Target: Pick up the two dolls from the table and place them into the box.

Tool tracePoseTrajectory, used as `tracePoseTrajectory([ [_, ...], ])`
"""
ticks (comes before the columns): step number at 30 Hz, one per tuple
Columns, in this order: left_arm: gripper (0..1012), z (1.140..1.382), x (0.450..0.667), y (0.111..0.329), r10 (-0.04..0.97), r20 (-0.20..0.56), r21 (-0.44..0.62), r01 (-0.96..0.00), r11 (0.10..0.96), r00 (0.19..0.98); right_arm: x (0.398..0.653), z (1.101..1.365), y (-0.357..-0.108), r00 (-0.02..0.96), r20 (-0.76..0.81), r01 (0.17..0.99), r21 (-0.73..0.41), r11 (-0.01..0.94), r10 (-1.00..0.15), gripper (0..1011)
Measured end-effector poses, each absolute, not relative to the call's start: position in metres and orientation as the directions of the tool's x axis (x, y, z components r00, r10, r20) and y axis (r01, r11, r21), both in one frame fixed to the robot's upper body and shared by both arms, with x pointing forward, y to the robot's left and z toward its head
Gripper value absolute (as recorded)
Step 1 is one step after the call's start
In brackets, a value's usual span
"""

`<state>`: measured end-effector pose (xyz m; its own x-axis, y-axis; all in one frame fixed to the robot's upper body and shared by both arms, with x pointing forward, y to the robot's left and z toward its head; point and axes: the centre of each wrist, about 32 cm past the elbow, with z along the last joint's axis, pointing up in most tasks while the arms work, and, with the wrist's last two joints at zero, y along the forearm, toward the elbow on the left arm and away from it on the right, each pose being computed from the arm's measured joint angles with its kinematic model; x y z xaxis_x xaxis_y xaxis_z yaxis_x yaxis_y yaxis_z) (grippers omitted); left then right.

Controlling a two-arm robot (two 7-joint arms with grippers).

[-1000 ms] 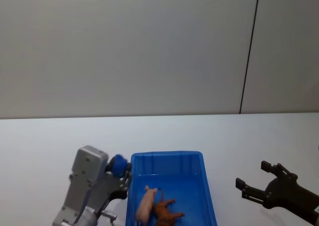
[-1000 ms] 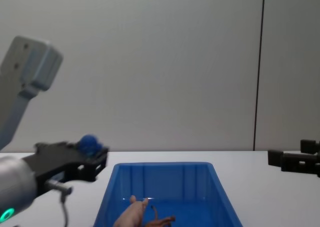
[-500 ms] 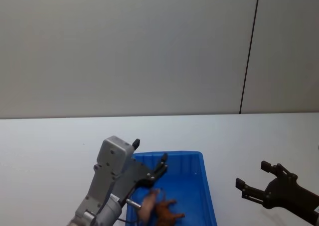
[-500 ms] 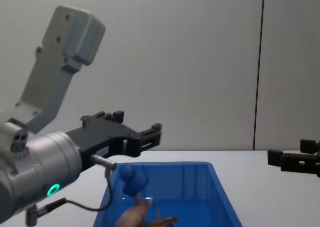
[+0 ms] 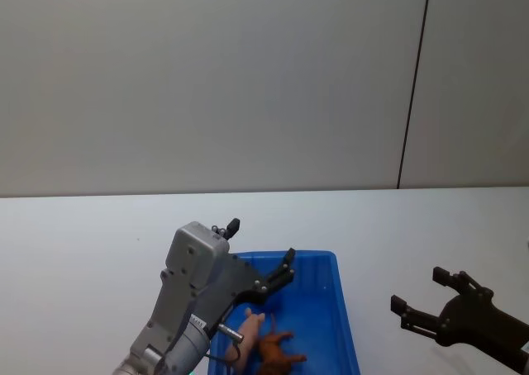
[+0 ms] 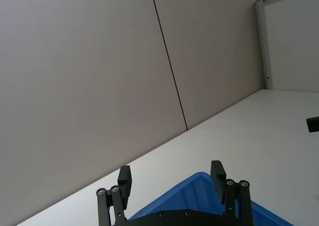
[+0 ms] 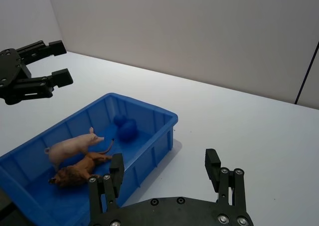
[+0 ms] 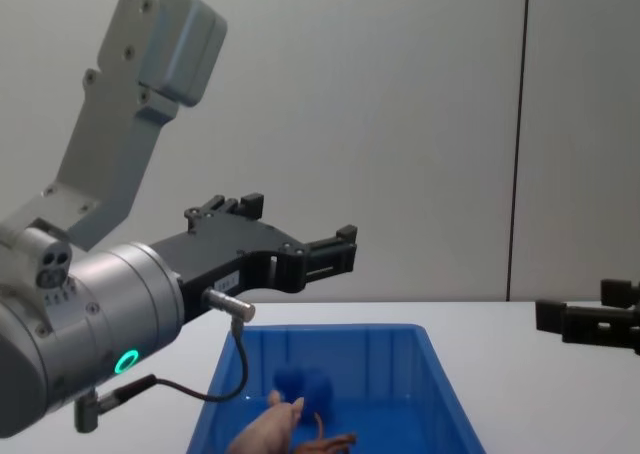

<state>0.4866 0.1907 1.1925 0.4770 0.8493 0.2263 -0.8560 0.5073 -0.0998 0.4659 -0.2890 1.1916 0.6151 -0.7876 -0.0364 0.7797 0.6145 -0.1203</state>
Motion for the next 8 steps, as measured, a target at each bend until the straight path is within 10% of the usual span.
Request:
tracePoseTrajectory([
  [8, 1002, 1.1939, 0.4866, 0.1902, 0.845, 0.229, -0.114, -0.849, 0.516, 0.483, 0.4659, 1.1916, -0.289, 0.615, -0.036, 0.78, -0.12, 0.614, -0.788, 1001],
])
